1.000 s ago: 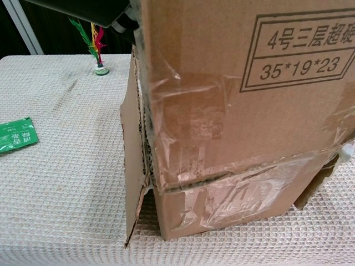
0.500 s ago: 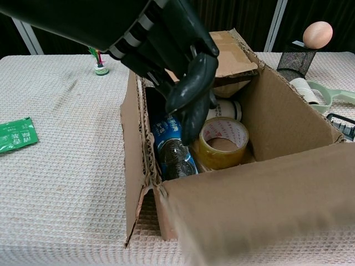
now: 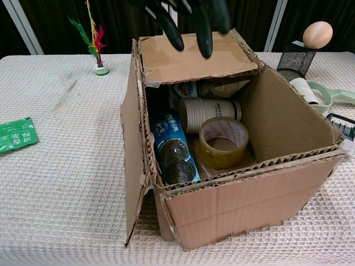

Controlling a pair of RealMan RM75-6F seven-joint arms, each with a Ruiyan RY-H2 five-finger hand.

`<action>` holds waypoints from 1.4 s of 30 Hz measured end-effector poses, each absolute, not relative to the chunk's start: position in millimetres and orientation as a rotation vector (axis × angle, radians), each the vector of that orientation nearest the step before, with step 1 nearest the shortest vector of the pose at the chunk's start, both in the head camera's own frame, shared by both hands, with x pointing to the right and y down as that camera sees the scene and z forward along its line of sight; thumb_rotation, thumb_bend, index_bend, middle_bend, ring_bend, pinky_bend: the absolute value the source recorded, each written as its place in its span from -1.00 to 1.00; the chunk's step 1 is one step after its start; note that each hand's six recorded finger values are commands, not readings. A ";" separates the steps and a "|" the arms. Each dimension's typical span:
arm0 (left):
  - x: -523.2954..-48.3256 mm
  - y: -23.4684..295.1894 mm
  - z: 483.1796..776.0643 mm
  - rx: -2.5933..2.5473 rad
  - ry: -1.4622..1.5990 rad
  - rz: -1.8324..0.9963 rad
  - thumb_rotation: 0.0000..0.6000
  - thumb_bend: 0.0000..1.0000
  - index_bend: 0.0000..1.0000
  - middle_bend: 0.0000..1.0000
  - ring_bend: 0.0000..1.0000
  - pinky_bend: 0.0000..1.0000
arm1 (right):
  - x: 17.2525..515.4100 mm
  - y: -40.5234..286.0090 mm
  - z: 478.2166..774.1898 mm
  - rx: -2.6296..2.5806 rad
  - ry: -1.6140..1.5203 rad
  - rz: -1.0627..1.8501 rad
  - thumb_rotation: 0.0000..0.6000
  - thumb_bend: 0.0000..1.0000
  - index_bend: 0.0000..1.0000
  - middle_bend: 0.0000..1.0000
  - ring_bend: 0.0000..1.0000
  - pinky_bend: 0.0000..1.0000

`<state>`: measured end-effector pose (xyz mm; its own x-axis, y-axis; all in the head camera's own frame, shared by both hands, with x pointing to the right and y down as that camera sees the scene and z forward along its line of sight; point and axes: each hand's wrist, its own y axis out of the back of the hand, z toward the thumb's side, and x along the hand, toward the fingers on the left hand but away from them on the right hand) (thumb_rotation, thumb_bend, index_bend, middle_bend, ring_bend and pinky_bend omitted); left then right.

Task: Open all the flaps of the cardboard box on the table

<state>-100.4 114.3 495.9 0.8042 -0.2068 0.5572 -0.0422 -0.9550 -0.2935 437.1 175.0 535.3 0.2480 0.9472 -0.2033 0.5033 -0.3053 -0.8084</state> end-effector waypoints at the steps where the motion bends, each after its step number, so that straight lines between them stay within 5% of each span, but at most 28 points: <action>1: -102.4 109.4 497.1 -2.690 0.221 -0.876 -0.74 -0.94 -0.77 -0.62 -0.84 -0.66 | 437.0 174.8 535.6 -1.915 -1.318 0.938 0.91 0.56 -1.00 -0.95 -1.00 -1.00; 11: -108.3 66.7 507.3 -2.218 0.498 -0.772 0.16 -0.89 -1.00 -0.86 -0.89 -0.67 | 435.5 174.5 536.2 -1.908 -1.316 0.945 0.90 0.56 -1.00 -0.95 -1.00 -1.00; 17: -84.6 76.2 530.5 -2.064 0.542 -0.767 0.43 -0.89 -1.00 -0.94 -0.91 -0.67 | 436.4 173.4 535.7 -1.903 -1.321 0.945 0.90 0.56 -1.00 -0.96 -1.00 -1.00; 22: -63.0 93.6 563.3 -2.001 0.487 -0.791 0.99 -0.89 -1.00 -1.00 -0.92 -0.69 | 438.5 172.9 533.1 -1.892 -1.331 0.938 0.90 0.56 -1.00 -0.97 -1.00 -1.00; 42: -43.4 97.1 609.3 -1.737 0.477 -0.893 1.00 -0.88 -1.00 -1.00 -0.94 -0.73 | 454.4 171.7 535.2 -1.872 -1.367 0.962 0.91 0.57 -1.00 -0.98 -1.00 -1.00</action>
